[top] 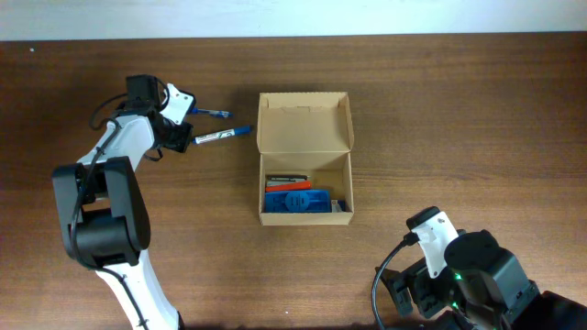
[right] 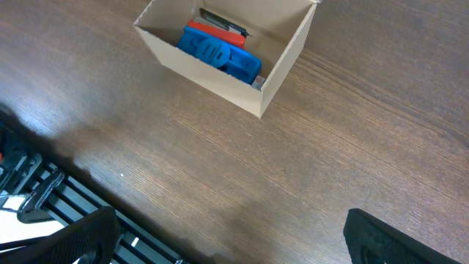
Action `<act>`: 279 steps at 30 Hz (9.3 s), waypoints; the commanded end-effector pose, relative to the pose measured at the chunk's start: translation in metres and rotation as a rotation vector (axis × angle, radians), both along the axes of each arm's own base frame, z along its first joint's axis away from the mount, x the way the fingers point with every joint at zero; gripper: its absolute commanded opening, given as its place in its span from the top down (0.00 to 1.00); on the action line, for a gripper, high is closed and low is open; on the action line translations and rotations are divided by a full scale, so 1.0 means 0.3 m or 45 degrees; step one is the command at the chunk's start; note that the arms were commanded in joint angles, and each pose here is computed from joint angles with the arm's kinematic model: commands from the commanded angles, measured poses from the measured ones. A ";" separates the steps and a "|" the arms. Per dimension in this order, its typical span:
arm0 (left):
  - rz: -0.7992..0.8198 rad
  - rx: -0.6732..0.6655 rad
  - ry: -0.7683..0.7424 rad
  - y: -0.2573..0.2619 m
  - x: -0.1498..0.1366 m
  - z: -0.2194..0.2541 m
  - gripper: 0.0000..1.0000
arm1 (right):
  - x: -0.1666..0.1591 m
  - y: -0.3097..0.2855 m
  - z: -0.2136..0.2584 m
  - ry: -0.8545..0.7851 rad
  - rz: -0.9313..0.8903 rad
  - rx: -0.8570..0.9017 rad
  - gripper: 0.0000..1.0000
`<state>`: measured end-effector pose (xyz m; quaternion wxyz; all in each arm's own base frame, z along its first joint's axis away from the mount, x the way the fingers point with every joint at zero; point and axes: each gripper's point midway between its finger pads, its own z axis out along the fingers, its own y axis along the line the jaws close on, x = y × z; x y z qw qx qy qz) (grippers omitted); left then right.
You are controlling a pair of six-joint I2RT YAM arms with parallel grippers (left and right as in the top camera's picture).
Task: Pack container
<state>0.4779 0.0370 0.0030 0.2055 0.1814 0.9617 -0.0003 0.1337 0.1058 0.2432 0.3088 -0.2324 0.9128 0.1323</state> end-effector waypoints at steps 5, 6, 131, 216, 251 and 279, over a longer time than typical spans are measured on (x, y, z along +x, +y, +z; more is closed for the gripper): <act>0.014 -0.025 0.053 0.001 -0.022 -0.030 0.85 | 0.004 -0.004 0.017 -0.022 -0.018 0.016 0.01; 0.018 -0.027 0.054 0.001 -0.022 -0.030 0.88 | 0.004 -0.004 0.017 -0.022 -0.018 0.016 0.01; -0.767 0.169 -0.153 -0.423 -0.265 0.831 0.75 | 0.003 -0.004 0.016 -0.021 -0.018 0.015 0.01; -0.652 -0.144 0.084 -0.306 -0.050 -0.044 0.98 | 0.003 -0.005 0.016 -0.020 -0.018 0.014 0.01; -1.174 -0.093 -0.324 -0.857 -0.479 0.777 0.98 | 0.003 -0.004 0.016 -0.021 -0.018 0.015 0.01; -1.323 -0.083 0.080 -0.965 -0.539 0.438 0.98 | 0.003 -0.004 0.016 -0.021 -0.018 0.015 0.01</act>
